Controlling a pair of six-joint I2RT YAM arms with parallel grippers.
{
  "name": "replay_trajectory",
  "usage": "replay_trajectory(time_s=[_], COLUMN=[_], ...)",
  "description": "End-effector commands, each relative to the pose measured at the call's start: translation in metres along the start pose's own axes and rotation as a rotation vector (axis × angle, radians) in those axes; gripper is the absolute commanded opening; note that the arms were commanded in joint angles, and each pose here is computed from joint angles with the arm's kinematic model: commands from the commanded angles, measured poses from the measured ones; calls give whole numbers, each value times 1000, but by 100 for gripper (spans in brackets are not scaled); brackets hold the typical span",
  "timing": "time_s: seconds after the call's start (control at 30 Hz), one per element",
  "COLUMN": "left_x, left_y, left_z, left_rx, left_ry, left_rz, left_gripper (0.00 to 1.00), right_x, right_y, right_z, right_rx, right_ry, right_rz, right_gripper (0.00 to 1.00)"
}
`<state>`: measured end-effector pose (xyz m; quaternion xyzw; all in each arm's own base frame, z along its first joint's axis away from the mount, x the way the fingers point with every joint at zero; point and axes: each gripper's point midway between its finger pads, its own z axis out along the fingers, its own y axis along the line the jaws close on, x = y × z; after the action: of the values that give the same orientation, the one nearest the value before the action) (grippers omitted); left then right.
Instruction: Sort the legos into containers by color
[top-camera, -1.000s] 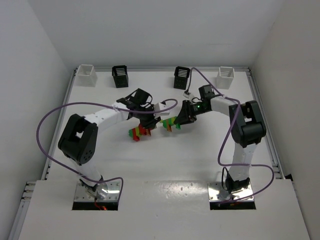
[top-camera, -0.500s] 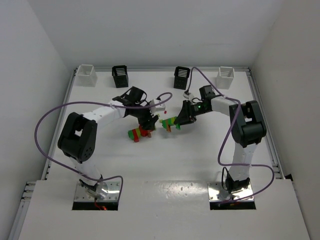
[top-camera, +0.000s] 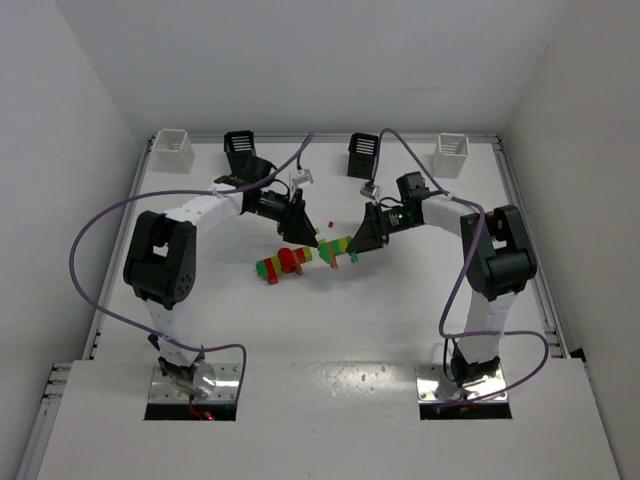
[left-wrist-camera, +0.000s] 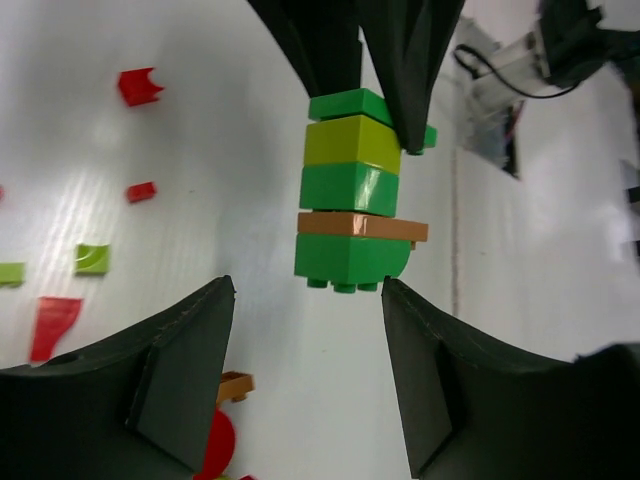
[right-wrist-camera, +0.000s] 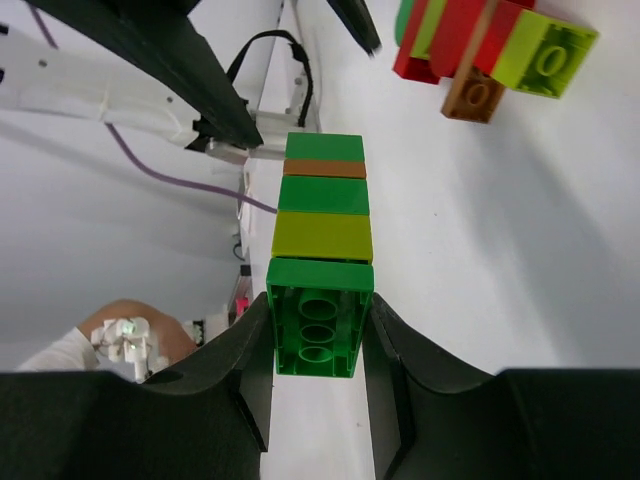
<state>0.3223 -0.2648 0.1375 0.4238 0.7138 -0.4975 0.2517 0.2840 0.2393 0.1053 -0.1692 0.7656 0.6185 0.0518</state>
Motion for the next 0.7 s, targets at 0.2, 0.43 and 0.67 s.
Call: replay_trajectory(time_s=[0.2, 0.43, 0.67], left_x=[-26, -21, -9], left_y=[-41, -51, -35], left_z=[0, 9, 18], left_rx=[257, 302, 225], left_ry=[-92, -76, -31], left_rz=[-96, -116, -121], left_gripper=[64, 61, 61], right_x=[-8, -8, -15], right_y=[40, 35, 44], right_z=[-5, -1, 1], right_rx=[-98, -101, -141], right_ry=[-6, 10, 17], right_rz=[-208, -206, -249], right_gripper=[0, 0, 0])
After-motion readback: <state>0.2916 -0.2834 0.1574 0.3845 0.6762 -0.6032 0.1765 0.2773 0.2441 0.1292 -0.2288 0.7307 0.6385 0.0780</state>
